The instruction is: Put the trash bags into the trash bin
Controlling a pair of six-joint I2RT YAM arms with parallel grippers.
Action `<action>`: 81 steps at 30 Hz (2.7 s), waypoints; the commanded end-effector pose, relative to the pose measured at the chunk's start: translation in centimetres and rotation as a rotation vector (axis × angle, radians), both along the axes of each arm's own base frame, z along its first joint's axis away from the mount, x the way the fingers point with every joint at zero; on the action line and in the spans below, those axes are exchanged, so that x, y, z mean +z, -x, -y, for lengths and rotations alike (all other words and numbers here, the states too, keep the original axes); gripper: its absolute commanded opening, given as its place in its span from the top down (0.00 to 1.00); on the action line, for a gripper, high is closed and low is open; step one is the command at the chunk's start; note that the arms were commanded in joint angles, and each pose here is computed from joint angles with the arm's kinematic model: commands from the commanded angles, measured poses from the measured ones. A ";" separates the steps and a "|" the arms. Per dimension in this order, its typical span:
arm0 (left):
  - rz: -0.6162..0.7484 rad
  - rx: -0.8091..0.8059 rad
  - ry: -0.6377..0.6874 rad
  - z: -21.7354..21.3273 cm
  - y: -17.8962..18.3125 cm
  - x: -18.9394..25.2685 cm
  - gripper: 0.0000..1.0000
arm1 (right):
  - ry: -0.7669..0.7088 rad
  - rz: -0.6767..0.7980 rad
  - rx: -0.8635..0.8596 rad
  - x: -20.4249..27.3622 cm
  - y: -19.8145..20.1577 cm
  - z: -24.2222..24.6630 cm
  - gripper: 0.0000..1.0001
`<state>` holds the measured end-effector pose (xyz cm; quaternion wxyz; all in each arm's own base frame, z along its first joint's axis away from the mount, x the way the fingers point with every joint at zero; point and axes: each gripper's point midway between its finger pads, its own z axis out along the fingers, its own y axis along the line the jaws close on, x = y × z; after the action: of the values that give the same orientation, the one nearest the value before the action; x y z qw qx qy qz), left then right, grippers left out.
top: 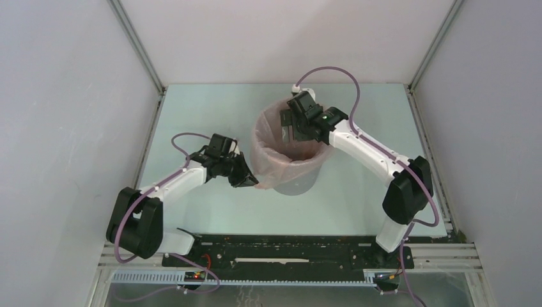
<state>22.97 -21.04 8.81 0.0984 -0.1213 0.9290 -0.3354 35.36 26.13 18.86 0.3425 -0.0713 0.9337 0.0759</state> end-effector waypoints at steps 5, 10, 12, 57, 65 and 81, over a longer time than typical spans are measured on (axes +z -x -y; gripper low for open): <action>0.072 -0.024 -0.024 0.3 -1.5 1.4 1.00 | -0.013 0.325 -0.044 -0.3 -5.4 -2.7 0.10; 0.056 -0.042 -0.053 0.1 -1.5 0.5 1.00 | -0.060 0.336 -0.035 -0.1 -6.4 -4.2 0.18; 0.055 -0.041 -0.053 0.1 -1.4 0.7 1.00 | -0.055 0.293 -0.008 -0.1 -6.0 -4.5 0.20; 0.122 -0.098 -0.156 -1.2 -1.8 2.6 0.87 | -0.084 0.111 0.036 -0.8 3.2 -3.0 0.18; 0.116 -0.124 -0.167 -1.1 -1.9 2.9 0.78 | -0.098 0.144 0.045 3.6 2.7 -3.0 0.18; 0.178 -0.105 -0.188 -2.2 -1.2 4.6 0.49 | -0.231 0.267 0.100 16.0 6.6 -0.5 0.17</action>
<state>23.00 -18.43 11.80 0.1486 -0.0461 0.9538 -0.2570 30.72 28.61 28.46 0.4221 -0.0922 0.8888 0.1526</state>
